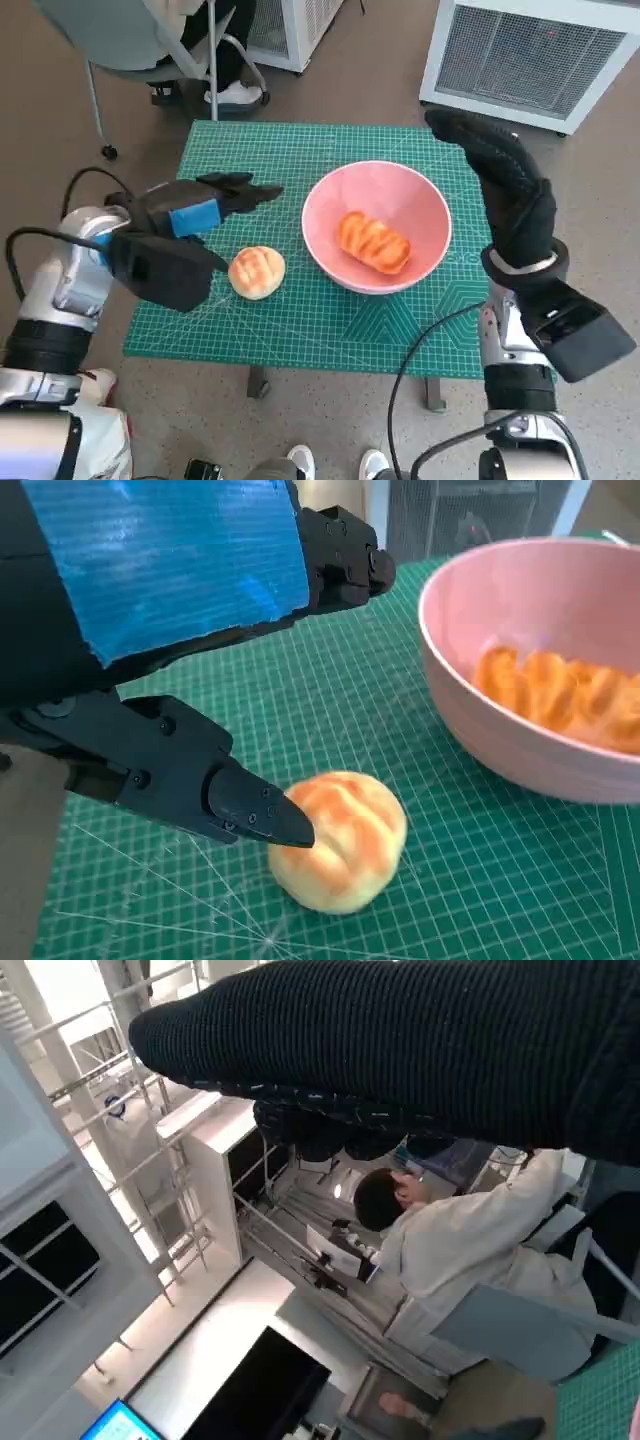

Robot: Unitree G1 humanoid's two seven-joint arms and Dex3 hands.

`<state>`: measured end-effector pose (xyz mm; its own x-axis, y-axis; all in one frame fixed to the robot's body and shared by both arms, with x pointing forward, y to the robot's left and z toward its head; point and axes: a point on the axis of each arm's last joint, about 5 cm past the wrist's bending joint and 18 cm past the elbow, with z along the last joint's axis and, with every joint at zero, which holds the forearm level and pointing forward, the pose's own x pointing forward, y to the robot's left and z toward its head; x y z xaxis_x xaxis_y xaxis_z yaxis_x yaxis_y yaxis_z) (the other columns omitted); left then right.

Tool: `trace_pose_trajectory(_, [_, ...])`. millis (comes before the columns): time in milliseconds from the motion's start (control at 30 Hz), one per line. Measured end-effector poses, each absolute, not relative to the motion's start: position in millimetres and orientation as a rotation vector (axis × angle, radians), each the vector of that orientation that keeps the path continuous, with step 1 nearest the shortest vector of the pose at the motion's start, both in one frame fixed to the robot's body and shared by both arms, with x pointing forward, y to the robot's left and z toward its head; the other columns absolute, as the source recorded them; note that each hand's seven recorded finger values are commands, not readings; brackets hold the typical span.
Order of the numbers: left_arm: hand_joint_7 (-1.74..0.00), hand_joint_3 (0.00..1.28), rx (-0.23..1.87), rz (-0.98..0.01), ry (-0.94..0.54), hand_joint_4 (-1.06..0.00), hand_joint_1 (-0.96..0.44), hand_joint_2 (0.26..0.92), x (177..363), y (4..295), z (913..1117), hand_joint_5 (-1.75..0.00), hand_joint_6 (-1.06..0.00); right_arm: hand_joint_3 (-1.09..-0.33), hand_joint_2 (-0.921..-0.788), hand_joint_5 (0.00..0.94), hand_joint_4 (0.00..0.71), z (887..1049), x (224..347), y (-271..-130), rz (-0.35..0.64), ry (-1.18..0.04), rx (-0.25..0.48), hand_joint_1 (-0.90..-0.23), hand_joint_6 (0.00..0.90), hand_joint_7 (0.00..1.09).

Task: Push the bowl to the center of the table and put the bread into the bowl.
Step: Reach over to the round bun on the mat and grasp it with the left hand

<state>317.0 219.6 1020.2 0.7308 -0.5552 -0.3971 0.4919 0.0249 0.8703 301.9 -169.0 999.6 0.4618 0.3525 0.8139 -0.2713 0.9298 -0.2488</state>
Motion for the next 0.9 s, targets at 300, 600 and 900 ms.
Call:
trace_pose_trajectory(300, [-0.06, 0.0, 1.291, -0.869, 0.049, -0.2, -0.13, 0.794, 322.7, 211.2, 987.4, -0.02, -0.27, -0.789, -0.921, 0.138, 0.272, 1000.4, 301.7, -169.6, 0.385, -1.025, -0.089, -0.611, -0.001, 0.7])
trace_pose_trajectory(600, [-0.07, 0.0, 1.305, -0.891, 0.117, -0.25, -0.14, 0.798, 328.8, 205.0, 973.0, -0.03, -0.31, -0.789, -0.921, 0.138, 0.272, 1002.9, 301.0, -170.4, 0.387, -1.031, -0.093, -0.609, -0.001, 0.7])
trace_pose_trajectory(900, [-0.08, 0.01, 1.318, -0.89, 0.165, -0.31, -0.15, 0.81, 333.0, 199.6, 963.8, -0.04, -0.36, -0.79, -0.921, 0.137, 0.272, 1003.4, 300.5, -170.8, 0.388, -1.028, -0.095, -0.61, -0.001, 0.69])
